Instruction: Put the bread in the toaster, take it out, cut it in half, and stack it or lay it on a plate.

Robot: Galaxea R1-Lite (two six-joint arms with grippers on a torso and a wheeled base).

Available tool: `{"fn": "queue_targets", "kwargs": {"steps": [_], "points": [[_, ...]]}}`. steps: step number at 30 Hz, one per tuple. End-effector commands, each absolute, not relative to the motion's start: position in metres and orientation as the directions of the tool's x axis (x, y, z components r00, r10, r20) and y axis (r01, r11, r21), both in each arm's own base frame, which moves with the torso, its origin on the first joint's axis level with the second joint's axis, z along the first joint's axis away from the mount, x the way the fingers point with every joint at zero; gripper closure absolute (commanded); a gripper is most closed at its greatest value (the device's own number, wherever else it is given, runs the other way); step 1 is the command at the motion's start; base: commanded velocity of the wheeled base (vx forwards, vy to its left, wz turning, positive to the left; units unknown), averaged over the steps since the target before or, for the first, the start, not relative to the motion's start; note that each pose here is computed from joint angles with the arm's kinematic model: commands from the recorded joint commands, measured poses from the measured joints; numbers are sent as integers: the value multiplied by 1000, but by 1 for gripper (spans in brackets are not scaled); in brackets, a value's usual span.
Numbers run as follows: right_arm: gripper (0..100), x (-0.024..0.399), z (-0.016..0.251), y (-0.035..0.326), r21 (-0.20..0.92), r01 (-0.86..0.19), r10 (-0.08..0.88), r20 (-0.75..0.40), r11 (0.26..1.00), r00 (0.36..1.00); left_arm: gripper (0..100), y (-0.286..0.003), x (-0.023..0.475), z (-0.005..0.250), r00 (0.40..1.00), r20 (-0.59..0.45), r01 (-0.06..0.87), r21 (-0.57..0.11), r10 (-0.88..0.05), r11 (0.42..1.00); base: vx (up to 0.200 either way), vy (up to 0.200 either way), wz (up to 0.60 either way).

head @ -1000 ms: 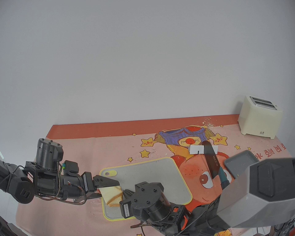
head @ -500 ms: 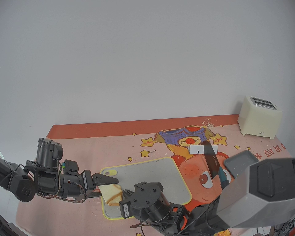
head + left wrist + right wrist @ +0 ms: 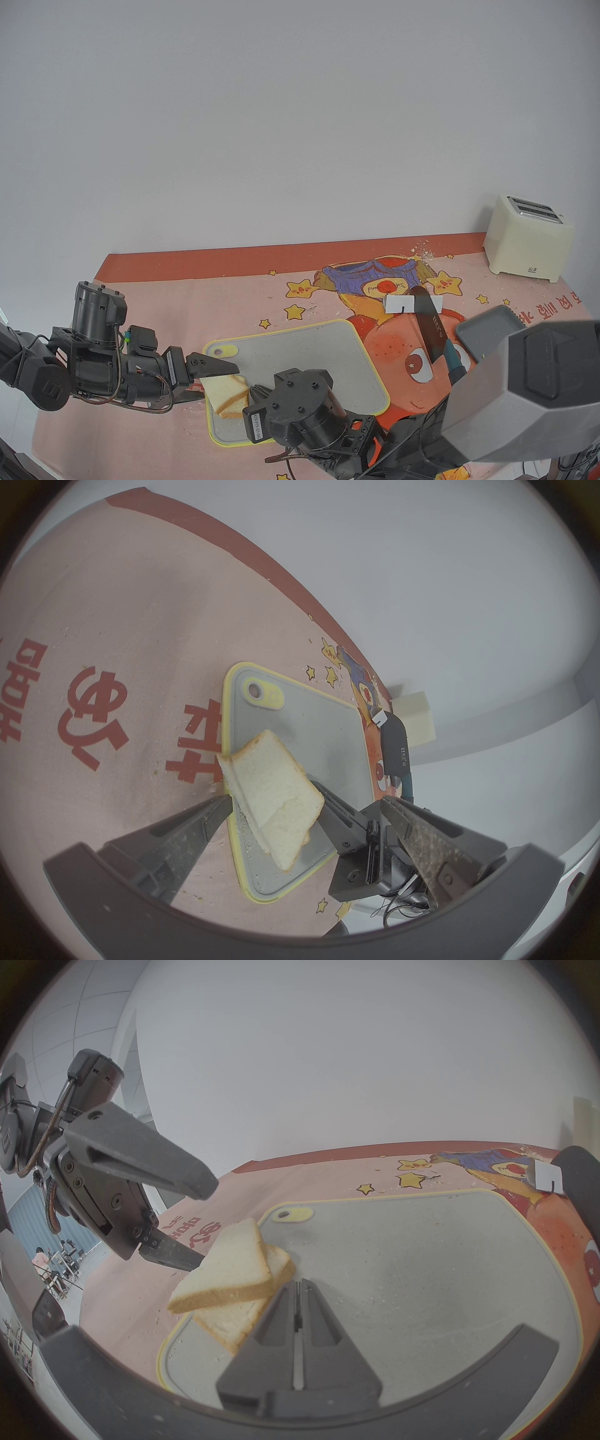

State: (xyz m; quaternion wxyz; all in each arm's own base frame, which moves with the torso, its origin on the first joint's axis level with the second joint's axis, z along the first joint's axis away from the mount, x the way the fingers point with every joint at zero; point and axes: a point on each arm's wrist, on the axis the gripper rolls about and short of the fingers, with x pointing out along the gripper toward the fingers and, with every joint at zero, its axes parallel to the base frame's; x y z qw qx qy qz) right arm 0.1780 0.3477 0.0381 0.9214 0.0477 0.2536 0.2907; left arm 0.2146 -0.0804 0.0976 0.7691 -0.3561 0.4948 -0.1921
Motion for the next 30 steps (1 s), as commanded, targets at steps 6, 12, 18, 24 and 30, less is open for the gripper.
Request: {"fn": "queue_targets", "kwargs": {"steps": [6, 12, 18, 24, 30], "points": [[100, 177, 40, 349, 238, -516, 565, -434, 823, 701, 0, -78, 219, 97, 446, -623, -66, -740, -643, 670, 0, 0, 0], [100, 176, 39, 351, 241, -520, 570, -431, 819, 699, 0, -79, 221, 99, 447, -616, -59, -743, -648, 666, 0, 0, 0], [100, 174, 37, 354, 239, -525, 574, -433, 817, 695, 0, -80, 219, 100, 447, -615, -55, -744, -650, 666, 0, 0, 0], [100, 174, 35, 356, 240, -525, 574, -434, 817, 694, 0, -80, 218, 100, 446, -615, -54, -744, -651, 666, 0, 0, 0], [100, 174, 34, 362, 244, -532, 583, -427, 810, 691, 0, -80, 218, 97, 437, -623, -63, -741, -649, 669, 0, 0, 0]]}}
